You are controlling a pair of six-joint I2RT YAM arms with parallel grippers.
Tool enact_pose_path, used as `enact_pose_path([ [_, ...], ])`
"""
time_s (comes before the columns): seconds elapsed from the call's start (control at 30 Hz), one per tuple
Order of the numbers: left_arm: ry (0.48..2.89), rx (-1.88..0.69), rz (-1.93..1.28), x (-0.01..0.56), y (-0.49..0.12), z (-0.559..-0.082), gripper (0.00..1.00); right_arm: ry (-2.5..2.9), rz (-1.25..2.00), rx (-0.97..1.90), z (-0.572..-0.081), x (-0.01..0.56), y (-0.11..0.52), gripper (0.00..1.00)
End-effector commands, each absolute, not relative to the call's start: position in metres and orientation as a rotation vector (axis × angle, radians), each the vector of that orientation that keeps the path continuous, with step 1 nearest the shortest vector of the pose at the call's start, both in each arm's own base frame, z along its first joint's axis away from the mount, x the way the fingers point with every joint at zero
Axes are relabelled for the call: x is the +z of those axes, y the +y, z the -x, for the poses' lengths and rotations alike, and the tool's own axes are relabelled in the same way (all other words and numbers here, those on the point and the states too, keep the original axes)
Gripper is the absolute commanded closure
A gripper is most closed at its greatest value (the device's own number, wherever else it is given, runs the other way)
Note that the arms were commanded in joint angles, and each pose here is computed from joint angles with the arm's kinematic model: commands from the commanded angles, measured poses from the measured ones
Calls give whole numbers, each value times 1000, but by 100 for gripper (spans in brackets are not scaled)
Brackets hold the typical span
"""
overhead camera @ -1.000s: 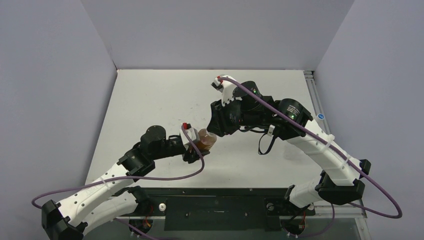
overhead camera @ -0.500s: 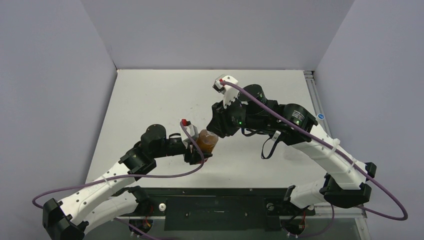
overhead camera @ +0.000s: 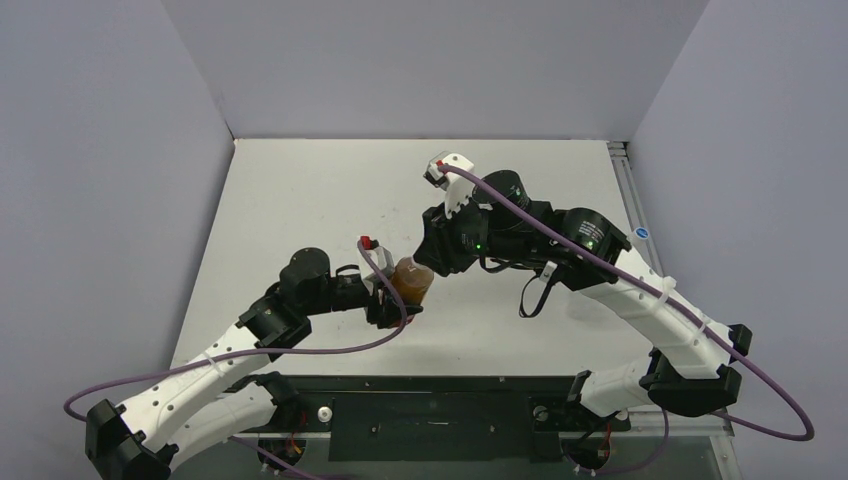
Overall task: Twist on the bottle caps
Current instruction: Screw the bottle cap onto the plastic bottle.
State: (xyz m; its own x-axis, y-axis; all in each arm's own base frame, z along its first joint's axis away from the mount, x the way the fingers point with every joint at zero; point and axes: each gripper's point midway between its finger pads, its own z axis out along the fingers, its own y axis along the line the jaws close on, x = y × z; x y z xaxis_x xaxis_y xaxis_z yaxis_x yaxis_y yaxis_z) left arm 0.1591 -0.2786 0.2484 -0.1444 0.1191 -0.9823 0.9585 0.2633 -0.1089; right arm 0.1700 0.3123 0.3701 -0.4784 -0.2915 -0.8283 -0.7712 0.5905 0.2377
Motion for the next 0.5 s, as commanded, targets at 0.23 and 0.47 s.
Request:
enact_pose_path([
  [0.23, 1342, -1037, -1010, 293, -278, -159, 100, 2063, 869, 856, -164, 363, 320, 99],
  [0.47, 1283, -1024, -980, 305, -278, -162, 100, 2099, 880, 873, -162, 353, 323, 99],
])
